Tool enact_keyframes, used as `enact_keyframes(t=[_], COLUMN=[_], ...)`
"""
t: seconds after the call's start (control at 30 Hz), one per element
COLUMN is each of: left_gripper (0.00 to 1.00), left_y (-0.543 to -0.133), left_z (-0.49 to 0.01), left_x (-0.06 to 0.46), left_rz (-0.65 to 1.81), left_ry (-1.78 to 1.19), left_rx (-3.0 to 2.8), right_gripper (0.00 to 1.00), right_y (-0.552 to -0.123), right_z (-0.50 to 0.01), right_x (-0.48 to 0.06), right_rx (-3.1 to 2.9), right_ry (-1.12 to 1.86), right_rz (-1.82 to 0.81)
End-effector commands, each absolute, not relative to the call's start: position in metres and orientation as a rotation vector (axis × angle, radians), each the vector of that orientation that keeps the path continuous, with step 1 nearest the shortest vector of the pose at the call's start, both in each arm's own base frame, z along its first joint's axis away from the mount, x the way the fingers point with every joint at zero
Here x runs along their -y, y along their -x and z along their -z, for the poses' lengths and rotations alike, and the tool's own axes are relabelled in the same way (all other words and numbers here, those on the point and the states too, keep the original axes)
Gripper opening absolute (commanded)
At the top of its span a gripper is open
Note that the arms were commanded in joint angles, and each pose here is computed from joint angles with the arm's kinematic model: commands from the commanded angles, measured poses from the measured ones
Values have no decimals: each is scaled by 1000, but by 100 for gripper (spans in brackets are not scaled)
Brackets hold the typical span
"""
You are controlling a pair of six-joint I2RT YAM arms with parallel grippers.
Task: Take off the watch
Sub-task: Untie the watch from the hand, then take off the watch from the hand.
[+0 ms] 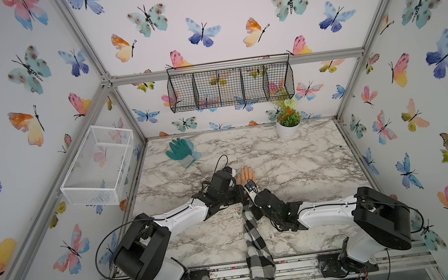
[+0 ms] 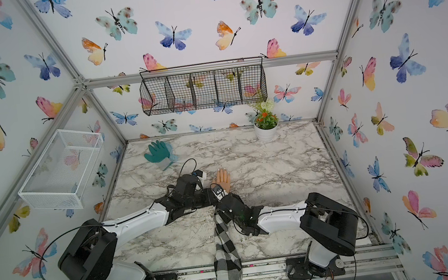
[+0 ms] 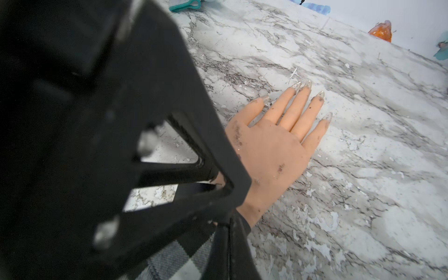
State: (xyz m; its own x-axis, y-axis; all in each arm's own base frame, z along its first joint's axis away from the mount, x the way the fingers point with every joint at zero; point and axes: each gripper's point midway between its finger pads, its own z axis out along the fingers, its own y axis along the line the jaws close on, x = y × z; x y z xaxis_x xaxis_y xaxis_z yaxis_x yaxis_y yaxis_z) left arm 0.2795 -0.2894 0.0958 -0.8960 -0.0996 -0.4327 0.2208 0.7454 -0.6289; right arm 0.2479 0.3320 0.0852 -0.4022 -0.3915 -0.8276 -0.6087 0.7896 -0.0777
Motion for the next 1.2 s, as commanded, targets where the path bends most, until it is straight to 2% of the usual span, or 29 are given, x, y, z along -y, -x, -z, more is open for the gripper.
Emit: enact_keyframes(t=[0.0, 0.47, 0.6, 0.73, 0.8, 0.87, 1.07, 1.17], left_gripper=[31, 29, 29, 29, 28, 29, 29, 29], left_y=[-276, -260, -259, -259, -260, -261, -268, -274], left_z=[-81, -42, -38, -42, -44, -49, -72, -87], left_x=[282, 256, 254, 254, 253, 254, 261, 265], left_rz=[879, 704, 691, 698, 698, 712, 765, 796], left_ry=[-100, -95, -98, -97, -97, -95, -86, -84], left_rx=[-2575, -2708, -2715, -2699, -2692, -2676, -2613, -2563], right_gripper=[3, 2, 3, 3, 3, 3, 3, 2], right_y=[-257, -279, -280, -271, -280, -287, -291, -291], right_z=[-94, -95, -100, -128, -124, -97, -87, -92], right_x=[-336, -305, -305, -320, -319, -315, -302, -300], right_rx=[-2022, -2117, -2128, -2043, -2083, -2216, -2233, -2204], right_ry=[680, 406, 296, 281, 255, 327, 357, 351], right_rz=[-321, -468, -643, -859, -805, -609, -475, -493])
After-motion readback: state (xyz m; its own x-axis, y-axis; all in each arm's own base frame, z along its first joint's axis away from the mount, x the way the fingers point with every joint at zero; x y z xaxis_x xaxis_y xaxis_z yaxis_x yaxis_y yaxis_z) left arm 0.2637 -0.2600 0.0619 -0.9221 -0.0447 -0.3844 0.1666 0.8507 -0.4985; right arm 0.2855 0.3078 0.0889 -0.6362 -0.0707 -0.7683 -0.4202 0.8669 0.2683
